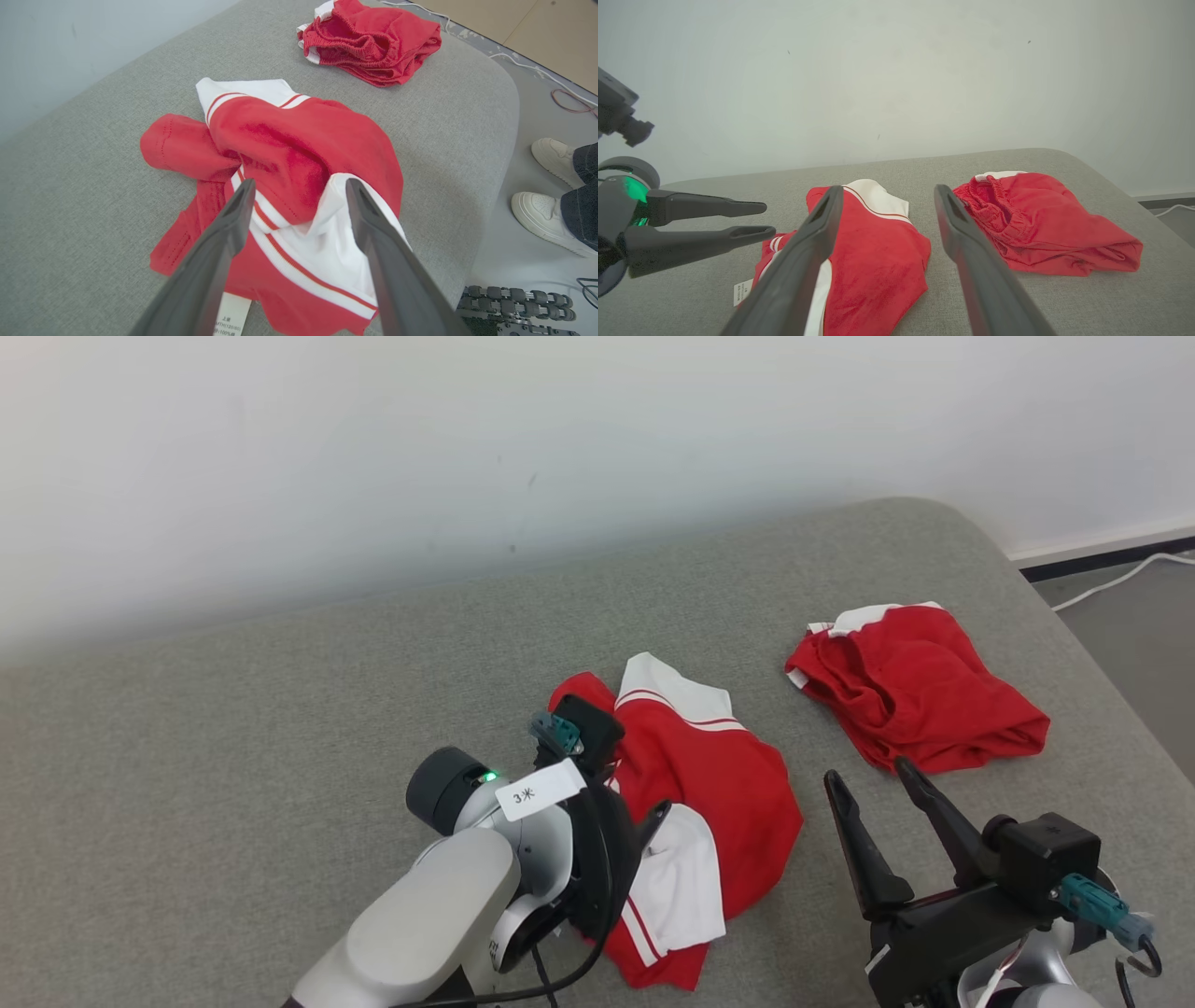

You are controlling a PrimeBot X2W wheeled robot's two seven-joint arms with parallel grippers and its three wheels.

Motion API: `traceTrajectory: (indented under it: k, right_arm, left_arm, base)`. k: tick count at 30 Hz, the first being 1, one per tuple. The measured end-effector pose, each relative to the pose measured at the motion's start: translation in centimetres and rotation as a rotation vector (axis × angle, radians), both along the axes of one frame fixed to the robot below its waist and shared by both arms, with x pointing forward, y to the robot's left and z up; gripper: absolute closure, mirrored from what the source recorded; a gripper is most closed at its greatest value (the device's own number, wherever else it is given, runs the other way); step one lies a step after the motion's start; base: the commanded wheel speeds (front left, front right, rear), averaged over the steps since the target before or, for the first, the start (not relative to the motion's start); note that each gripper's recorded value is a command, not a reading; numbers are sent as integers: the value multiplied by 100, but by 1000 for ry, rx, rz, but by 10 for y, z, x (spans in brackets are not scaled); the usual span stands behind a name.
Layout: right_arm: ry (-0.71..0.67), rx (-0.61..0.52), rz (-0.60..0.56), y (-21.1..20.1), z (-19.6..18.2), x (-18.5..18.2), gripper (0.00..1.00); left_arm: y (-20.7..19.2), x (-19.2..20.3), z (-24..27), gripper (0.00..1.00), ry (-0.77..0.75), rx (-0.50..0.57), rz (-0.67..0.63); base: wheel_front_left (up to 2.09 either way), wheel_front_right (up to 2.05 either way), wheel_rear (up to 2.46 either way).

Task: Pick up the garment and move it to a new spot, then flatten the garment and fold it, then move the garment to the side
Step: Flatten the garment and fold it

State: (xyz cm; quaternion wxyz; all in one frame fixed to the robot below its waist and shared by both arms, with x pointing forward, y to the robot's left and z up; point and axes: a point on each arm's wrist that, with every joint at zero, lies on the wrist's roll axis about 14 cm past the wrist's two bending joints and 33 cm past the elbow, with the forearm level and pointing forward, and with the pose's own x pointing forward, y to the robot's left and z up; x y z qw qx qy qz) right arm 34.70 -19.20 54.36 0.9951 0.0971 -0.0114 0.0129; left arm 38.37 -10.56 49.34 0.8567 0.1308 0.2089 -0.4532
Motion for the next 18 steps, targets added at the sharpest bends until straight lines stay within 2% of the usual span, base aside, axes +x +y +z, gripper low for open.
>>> traceTrajectory:
  k: [14, 17, 18]
  right_arm:
    - [22, -8, -42, -14, -6, -5, 0]
    - [30, -11, -51, -18, -8, -5, 0]
    - [31, -11, -51, -18, -9, -5, 0]
  left_arm:
    - [-3, -14, -48, 0, 96, 86, -44]
    - [-4, -15, -52, 44, 101, 89, -53]
    - [-5, -15, -52, 53, 100, 85, -54]
  base:
    - [0, 0, 0]
    - [0, 0, 0]
    - [0, 0, 0]
